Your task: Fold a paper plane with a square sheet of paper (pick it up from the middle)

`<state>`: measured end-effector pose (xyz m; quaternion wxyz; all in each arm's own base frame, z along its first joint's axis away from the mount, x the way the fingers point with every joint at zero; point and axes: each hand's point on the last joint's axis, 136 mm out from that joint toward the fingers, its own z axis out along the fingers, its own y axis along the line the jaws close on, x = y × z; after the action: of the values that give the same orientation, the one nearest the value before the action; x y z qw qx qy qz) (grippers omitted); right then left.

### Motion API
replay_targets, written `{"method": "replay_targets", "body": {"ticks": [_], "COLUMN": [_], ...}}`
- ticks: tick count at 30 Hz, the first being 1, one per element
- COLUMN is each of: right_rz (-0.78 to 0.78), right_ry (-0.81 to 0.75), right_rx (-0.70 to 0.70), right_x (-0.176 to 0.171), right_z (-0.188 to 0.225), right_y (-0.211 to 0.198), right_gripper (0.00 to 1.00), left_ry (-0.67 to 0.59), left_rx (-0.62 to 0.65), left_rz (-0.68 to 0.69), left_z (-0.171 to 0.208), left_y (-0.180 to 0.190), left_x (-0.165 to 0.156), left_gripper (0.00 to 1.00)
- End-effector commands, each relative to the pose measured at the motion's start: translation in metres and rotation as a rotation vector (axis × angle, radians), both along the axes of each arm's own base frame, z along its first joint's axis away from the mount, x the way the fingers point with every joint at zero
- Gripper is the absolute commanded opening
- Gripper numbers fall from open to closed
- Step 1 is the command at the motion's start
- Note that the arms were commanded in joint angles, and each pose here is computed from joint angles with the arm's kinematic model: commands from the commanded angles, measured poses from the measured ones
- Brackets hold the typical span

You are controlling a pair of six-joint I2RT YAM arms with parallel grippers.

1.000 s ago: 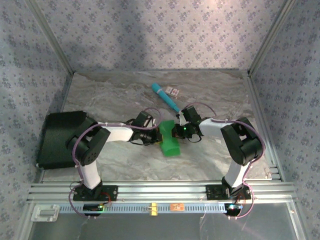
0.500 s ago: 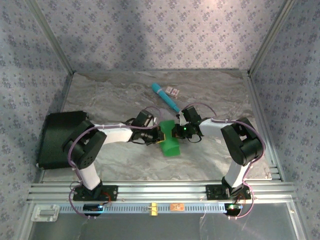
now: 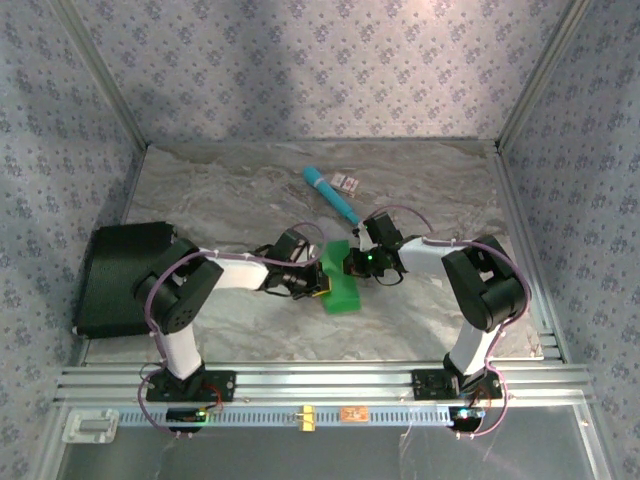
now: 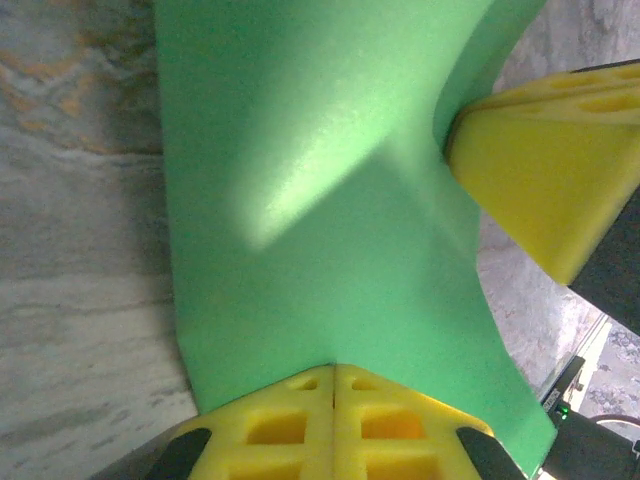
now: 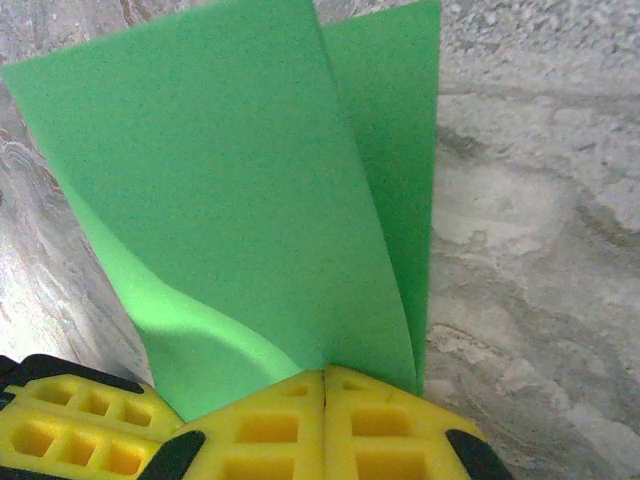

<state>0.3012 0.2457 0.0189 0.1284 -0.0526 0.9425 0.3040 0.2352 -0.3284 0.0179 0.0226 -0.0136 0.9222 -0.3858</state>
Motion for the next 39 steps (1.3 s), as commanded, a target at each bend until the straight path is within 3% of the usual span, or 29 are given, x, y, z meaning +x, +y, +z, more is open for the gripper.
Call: {"method": "replay_targets", "body": {"ticks": [1,14,22,30,34,39], "right_rz": [-0.057,-0.07,-0.068,-0.07,-0.07,-0.069], "right_ry": [0.13,0.131,0.128,0.135,0.138,0.13], "right_rx": [-0.188,-0.195,-0.192,-0.191,-0.196,-0.194], "right_x": [-0.03,-0.03,-0.03,-0.033,-0.035,-0.034], "right_z": [-0.044,-0.044,-0.044,-0.045,-0.047,-0.044], "right_y": [-0.038,-0.04,-0.039,-0.04,-0.042,-0.041], "right_gripper": [0.0,0.0,0.0,0.0,0.0,0.0], "left_ry": [0.041,-0.017,0.03,0.109,0.074,0.007], "left_rx": [0.106,-0.085,-0.072,0.071,0.074,-0.017], "left_rz": [-0.01,-0.015,-0.039,-0.055,-0.07,-0.066], "left_z": [-0.024,0.04,0.022,-0.026,-0.014,0.024], "left_y": [0.023,-0.013,-0.013,0.022,0.017,-0.007], "left_x": [-0.018,-0.003,-0.014,-0.046,-0.041,-0.027], "left_gripper": [0.02,0.06,0.07,0.06,0.06,0.07]}}
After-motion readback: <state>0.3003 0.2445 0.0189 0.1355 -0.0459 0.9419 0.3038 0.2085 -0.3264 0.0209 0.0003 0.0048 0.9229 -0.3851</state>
